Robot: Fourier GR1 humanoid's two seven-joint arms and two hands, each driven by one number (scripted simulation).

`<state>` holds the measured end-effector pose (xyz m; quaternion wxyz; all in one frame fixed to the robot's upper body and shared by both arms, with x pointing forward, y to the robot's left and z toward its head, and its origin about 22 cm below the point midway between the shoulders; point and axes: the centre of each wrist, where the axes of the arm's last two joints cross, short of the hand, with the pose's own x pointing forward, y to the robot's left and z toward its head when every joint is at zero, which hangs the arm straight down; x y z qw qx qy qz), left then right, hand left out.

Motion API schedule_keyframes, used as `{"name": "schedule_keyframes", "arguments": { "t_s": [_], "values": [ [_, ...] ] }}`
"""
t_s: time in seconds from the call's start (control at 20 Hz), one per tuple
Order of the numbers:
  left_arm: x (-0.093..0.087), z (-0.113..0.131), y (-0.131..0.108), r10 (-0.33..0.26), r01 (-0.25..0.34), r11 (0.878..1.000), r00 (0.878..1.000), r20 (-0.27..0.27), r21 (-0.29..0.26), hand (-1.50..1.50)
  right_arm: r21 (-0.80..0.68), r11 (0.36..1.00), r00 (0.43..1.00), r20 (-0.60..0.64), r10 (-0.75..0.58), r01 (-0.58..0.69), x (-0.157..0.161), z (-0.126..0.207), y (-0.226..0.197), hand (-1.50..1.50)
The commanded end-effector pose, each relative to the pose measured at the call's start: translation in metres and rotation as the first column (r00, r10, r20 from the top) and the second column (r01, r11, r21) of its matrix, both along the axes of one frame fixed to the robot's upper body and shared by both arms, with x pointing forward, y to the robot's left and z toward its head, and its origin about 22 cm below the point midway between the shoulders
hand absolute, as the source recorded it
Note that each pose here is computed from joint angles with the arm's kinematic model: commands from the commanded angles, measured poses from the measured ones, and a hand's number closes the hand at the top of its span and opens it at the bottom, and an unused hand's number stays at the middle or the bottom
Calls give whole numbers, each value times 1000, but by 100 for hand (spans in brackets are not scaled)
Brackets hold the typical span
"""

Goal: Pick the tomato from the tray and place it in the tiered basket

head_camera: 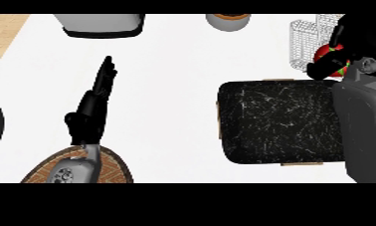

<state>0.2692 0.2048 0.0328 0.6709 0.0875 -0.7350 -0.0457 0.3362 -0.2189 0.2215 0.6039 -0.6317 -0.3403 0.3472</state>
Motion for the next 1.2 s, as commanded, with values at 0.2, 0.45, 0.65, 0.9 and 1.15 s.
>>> {"name": "schedule_keyframes", "arguments": {
  "t_s": [0.2,0.45,0.65,0.9,1.15],
  "values": [
    [17,-3,-2,-12,12,1000,1000,0,-6,0,26,999,994,95,-46,44,-30,90,-13,150],
    [-6,10,-1,-5,5,1000,1000,16,-4,0,238,971,978,192,-79,31,-5,106,-33,150],
    [-4,-1,-5,-12,12,1000,1000,15,-12,0,278,960,972,216,-89,26,17,112,-60,150],
    [4,-1,-17,-17,17,1000,1000,15,-3,0,234,971,968,225,-109,55,51,93,-65,150],
    [-3,-7,-8,-18,18,1000,1000,1,3,0,168,980,967,211,-144,109,62,92,-90,150]
  ]
}}
